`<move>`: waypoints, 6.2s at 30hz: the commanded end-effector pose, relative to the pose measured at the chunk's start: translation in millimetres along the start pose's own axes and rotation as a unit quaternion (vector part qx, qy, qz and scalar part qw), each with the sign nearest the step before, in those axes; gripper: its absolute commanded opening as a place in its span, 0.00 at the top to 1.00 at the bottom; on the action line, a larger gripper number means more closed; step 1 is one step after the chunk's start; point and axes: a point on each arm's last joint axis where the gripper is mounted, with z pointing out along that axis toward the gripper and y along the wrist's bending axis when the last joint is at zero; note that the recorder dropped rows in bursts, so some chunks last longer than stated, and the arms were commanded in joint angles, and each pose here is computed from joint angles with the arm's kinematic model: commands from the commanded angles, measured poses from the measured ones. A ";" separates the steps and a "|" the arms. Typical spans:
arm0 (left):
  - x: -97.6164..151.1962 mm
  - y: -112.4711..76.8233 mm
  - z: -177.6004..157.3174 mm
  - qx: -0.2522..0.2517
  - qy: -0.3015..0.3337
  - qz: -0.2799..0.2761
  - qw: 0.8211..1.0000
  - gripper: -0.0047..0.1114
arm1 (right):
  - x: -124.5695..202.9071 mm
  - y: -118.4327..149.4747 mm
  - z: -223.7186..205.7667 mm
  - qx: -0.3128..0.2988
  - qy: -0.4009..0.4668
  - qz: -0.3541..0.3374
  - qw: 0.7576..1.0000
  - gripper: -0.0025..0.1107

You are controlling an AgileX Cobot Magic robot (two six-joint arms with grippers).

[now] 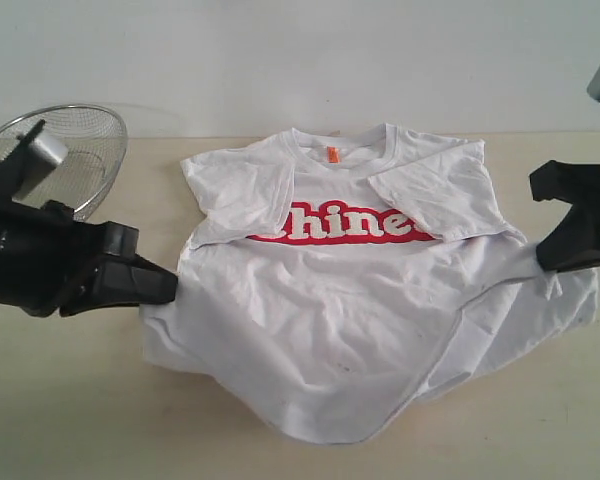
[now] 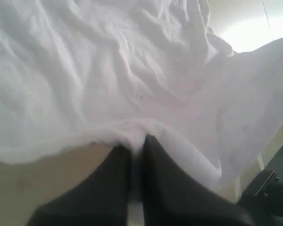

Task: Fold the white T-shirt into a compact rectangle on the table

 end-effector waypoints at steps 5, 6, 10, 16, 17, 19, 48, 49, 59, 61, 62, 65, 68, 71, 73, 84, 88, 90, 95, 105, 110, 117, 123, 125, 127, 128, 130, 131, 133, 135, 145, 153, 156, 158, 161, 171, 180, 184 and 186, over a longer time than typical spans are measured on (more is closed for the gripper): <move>16.1 -20.0 -30.5 0.008 -0.023 0.007 1.000 0.92 | 16.6 16.6 -38.1 -0.014 -0.035 -0.023 0.999 0.98; 22.0 -19.6 -32.8 0.005 -0.029 0.003 1.000 0.92 | 21.4 18.3 -42.6 -0.015 -0.038 -0.023 0.999 0.98; 45.8 -20.8 -44.1 0.002 -0.051 -0.013 0.999 0.92 | 42.2 22.7 -54.8 -0.019 -0.043 -0.028 0.999 0.98; 65.6 -38.4 -67.5 0.034 -0.078 0.000 0.996 0.92 | 71.4 25.0 -63.5 -0.024 -0.054 -0.029 0.998 0.98; 67.3 -40.3 -70.1 0.037 -0.079 0.000 0.996 0.92 | 76.6 25.3 -64.9 -0.025 -0.055 -0.030 0.998 0.98; 72.6 -44.5 -75.4 0.043 -0.076 0.001 0.996 0.92 | 87.5 25.6 -67.2 -0.027 -0.056 -0.031 0.998 0.98; 125.6 -73.6 -120.9 0.084 -0.085 0.012 0.993 0.92 | 167.7 28.9 -100.3 0.002 -0.069 -0.088 0.994 0.98; 126.6 -73.5 -121.5 0.081 -0.085 0.015 0.993 0.92 | 170.3 28.2 -102.7 0.004 -0.078 -0.090 0.993 0.98; 128.2 -68.5 -122.5 0.050 -0.092 0.016 0.994 0.92 | 160.2 20.8 -83.5 0.039 -0.021 -0.089 0.995 0.98; 128.2 -68.3 -122.5 0.049 -0.091 0.017 0.994 0.92 | 156.7 20.3 -78.9 0.043 -0.005 -0.084 0.996 0.98; 128.2 -68.3 -122.5 0.049 -0.091 0.017 0.994 0.92 | 155.0 20.2 -77.0 0.044 0.002 -0.085 0.995 0.98; 127.0 -68.0 -122.7 0.047 -0.098 0.022 0.994 0.92 | 148.7 18.1 -64.3 0.052 0.044 -0.074 0.995 0.86; 125.4 -67.8 -123.0 0.044 -0.108 0.033 0.993 0.92 | 155.5 13.4 -43.3 0.044 0.104 -0.050 0.992 0.54; 125.4 -67.8 -123.0 0.043 -0.108 0.047 0.992 0.92 | 156.4 15.3 -35.6 0.028 0.129 -0.014 0.991 0.54; 125.1 -67.8 -123.1 0.042 -0.110 0.058 0.991 0.92 | 155.2 17.3 -30.6 0.016 0.147 0.002 0.989 0.55; 124.7 -68.1 -123.2 0.042 -0.113 0.066 0.991 0.92 | 143.1 11.3 0.0 0.045 0.248 0.049 0.967 0.55; 124.7 -68.1 -123.2 0.042 -0.113 0.066 0.991 0.92 | 140.6 15.2 9.8 0.025 0.277 0.087 0.957 0.55; 124.7 -68.1 -123.2 0.042 -0.113 0.066 0.991 0.92 | 135.3 18.6 15.0 0.007 0.257 0.109 0.960 0.55; 124.9 -68.1 -123.2 0.043 -0.112 0.066 0.991 0.92 | 127.3 14.0 20.1 0.034 0.209 0.143 0.967 0.55; 124.9 -68.1 -123.2 0.042 -0.112 0.074 0.990 0.92 | 131.9 6.3 29.3 0.060 0.218 0.163 0.960 0.55; 124.8 -68.4 -123.2 0.043 -0.113 0.073 0.990 0.92 | 158.0 -8.3 47.6 0.074 0.240 0.183 0.950 0.55; 125.1 -68.6 -123.2 0.045 -0.111 0.073 0.990 0.92 | 164.2 -10.8 50.0 0.079 0.244 0.198 0.946 0.55; 124.9 -68.6 -123.2 0.044 -0.112 0.077 0.990 0.92 | 174.7 -14.4 57.9 0.068 0.223 0.242 0.942 0.55; 124.9 -68.6 -123.2 0.044 -0.112 0.077 0.990 0.92 | 181.7 -18.2 61.1 0.072 0.216 0.254 0.940 0.55; 125.1 -68.6 -123.2 0.044 -0.111 0.077 0.990 0.92 | 181.7 -18.5 62.2 0.069 0.208 0.259 0.941 0.55; 125.1 -68.6 -123.2 0.044 -0.112 0.078 0.990 0.92 | 181.7 -18.6 62.2 0.069 0.208 0.257 0.941 0.55; 125.5 -68.7 -123.1 0.045 -0.109 0.078 0.990 0.92 | 182.3 -19.4 62.2 0.073 0.212 0.252 0.941 0.55; 125.5 -68.7 -123.1 0.045 -0.109 0.078 0.990 0.92 | 182.8 -20.1 62.2 0.076 0.215 0.248 0.941 0.55; 125.7 -68.7 -123.1 0.045 -0.108 0.078 0.990 0.92 | 183.2 -20.6 63.1 0.079 0.220 0.249 0.940 0.55; 125.7 -68.7 -123.1 0.045 -0.108 0.078 0.990 0.92 | 183.9 -22.1 65.0 0.085 0.222 0.250 0.939 0.55; 125.5 -68.8 -123.1 0.045 -0.109 0.078 0.990 0.92 | 183.9 -25.9 71.3 0.095 0.217 0.256 0.937 0.55; 125.8 -68.9 -123.0 0.046 -0.108 0.078 0.990 0.92 | 186.6 -29.0 75.8 0.093 0.203 0.258 0.940 0.55; 125.8 -68.9 -123.0 0.046 -0.108 0.078 0.990 0.92 | 186.4 -28.6 77.1 0.084 0.194 0.256 0.943 0.55; 125.8 -68.9 -123.0 0.046 -0.108 0.078 0.990 0.92 | 186.0 -28.7 77.2 0.083 0.192 0.252 0.945 0.55; 125.7 -69.3 -123.1 0.048 -0.108 0.077 0.990 0.92 | 186.1 -28.5 77.2 0.081 0.193 0.248 0.946 0.55; 126.4 -69.5 -123.0 0.050 -0.105 0.077 0.990 0.92 | 199.5 -15.7 80.6 0.102 0.215 0.175 0.955 0.55; 126.6 -69.6 -123.0 0.050 -0.104 0.079 0.990 0.92 | 205.9 -14.9 83.0 0.115 0.203 0.147 0.961 0.55; 126.4 -69.5 -123.0 0.050 -0.105 0.079 0.990 0.92 | 207.9 -19.4 90.7 0.136 0.219 0.147 0.955 0.55; 126.4 -69.5 -123.0 0.050 -0.105 0.079 0.990 0.92 | 209.6 -23.9 98.8 0.155 0.233 0.141 0.950 0.55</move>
